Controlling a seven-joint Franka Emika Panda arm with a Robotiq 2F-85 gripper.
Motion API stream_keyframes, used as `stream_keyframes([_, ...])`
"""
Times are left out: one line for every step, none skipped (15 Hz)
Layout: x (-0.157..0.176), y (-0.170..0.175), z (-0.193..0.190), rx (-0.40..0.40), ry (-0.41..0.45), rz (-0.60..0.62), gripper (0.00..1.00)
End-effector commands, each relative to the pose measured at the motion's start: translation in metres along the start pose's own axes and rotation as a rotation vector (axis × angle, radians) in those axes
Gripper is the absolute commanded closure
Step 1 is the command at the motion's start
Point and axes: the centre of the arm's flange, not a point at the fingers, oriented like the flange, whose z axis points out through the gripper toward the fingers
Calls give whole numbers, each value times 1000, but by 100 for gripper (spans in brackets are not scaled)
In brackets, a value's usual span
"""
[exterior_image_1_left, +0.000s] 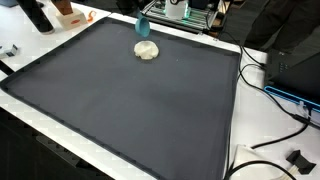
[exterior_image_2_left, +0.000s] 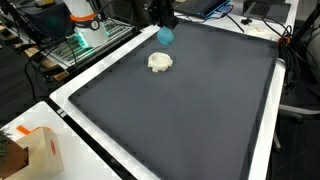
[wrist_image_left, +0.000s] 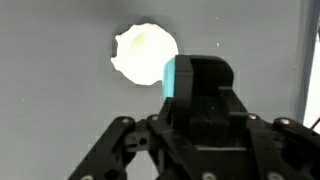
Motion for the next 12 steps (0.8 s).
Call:
stream_keyframes([-19,-17,-13,-100,5,23,75])
stream_keyframes([-21,-20,-16,-122,5,24,75])
stream_keyframes([-22,-23,-18,-140,7,25,75])
stream_keyframes([-23,-25,-21,-158,8,27,75])
stream_keyframes([-24,-27,-22,-173,10,28,75])
stream_keyframes([-25,-29,-24,-185,10,28,75])
stream_keyframes([-26,-31,-26,-197,11,29,75])
stream_keyframes([-26,-32,-27,-206,11,30,75])
stream_keyframes([-27,-34,-28,-214,11,30,75])
stream_keyframes([-27,-35,-30,-220,11,31,75])
stream_keyframes([-28,-36,-31,-226,10,29,75])
stream_keyframes([-29,-39,-32,-234,12,26,75])
